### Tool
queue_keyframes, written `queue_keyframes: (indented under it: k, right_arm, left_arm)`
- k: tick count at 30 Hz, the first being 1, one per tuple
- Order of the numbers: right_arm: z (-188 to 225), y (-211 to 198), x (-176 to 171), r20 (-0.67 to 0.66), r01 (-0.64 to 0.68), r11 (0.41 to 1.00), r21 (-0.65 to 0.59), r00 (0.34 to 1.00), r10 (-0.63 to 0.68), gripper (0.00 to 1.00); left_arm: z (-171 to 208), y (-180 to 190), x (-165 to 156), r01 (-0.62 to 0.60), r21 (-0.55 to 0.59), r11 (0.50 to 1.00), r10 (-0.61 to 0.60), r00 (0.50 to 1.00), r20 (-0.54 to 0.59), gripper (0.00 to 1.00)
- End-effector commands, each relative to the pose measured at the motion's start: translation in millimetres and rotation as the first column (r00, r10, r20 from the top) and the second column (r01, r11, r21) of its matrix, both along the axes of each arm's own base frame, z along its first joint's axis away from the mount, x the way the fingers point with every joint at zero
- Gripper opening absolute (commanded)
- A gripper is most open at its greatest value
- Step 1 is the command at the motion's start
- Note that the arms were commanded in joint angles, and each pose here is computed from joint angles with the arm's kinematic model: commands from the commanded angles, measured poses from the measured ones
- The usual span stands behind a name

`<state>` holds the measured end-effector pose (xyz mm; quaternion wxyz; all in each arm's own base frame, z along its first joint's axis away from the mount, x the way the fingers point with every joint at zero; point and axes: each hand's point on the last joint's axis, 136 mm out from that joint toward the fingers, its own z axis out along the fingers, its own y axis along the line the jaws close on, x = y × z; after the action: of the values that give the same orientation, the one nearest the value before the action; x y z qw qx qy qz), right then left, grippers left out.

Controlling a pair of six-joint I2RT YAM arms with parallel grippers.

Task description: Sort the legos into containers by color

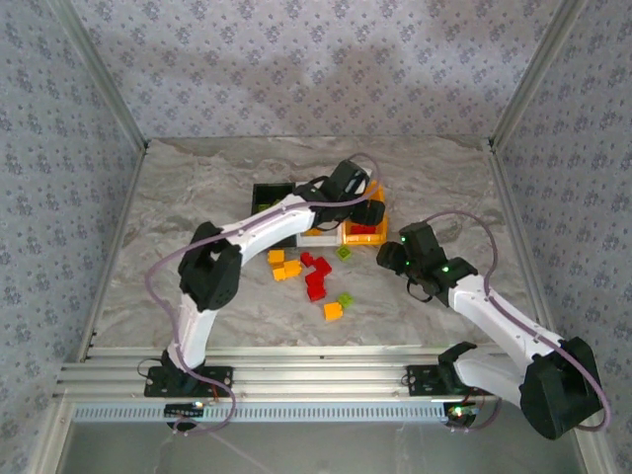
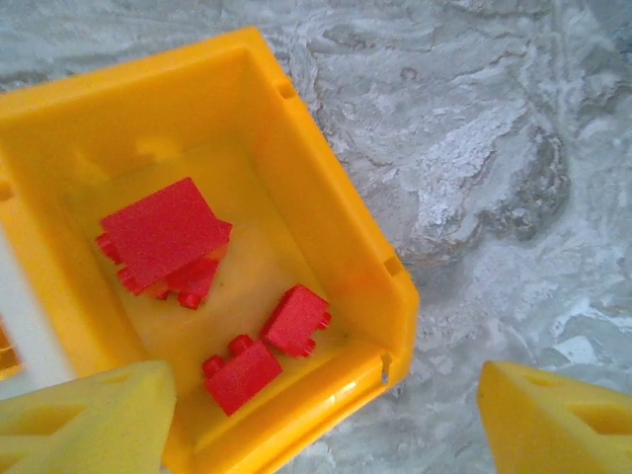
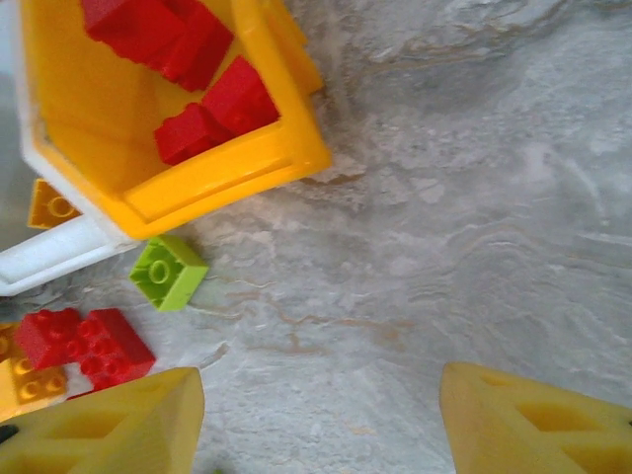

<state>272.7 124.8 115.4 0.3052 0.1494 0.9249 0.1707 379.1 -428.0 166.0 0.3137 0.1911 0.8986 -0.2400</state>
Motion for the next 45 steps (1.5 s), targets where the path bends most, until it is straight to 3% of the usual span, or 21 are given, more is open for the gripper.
queue_keyframes:
  k: [1,2,6,12,21,29,41,45]
  right_arm:
    - [4,23,-3,0.031,-0.109,0.993,0.035,0.994,0.108,0.67]
    - [5,31,-3,0.037,-0.137,0.99,0.03,0.99,0.136,0.67]
    - [4,65,-7,0.033,-0.255,0.967,-0.003,0.966,0.255,0.67]
    - [-13,129,-18,-0.02,-0.439,0.897,-0.051,0.898,0.439,0.67]
    - [-49,173,-30,-0.141,-0.53,0.839,-0.126,0.846,0.514,0.67]
    - [-79,188,-43,-0.222,-0.577,0.801,-0.158,0.812,0.54,0.67]
    - [-93,190,-44,-0.279,-0.588,0.783,-0.204,0.801,0.529,0.62]
    - [-89,195,-48,-0.272,-0.6,0.778,-0.188,0.793,0.546,0.55]
  left_arm:
    - [79,19,-18,0.0,-0.159,0.987,0.015,0.995,0.095,0.87]
    - [88,28,-26,-0.005,-0.188,0.982,0.025,0.994,0.107,0.99]
    - [96,71,-63,-0.026,-0.233,0.972,0.054,0.992,0.117,1.0]
    - [66,154,-114,-0.148,-0.198,0.969,0.169,0.981,0.095,1.0]
    - [22,242,-165,-0.333,-0.209,0.92,0.347,0.937,0.035,1.0]
    - [13,271,-177,-0.388,-0.212,0.897,0.407,0.912,0.049,1.0]
    - [-1,278,-182,-0.409,-0.189,0.893,0.422,0.906,0.035,1.0]
    - [-2,279,-182,-0.411,-0.187,0.892,0.424,0.905,0.036,1.0]
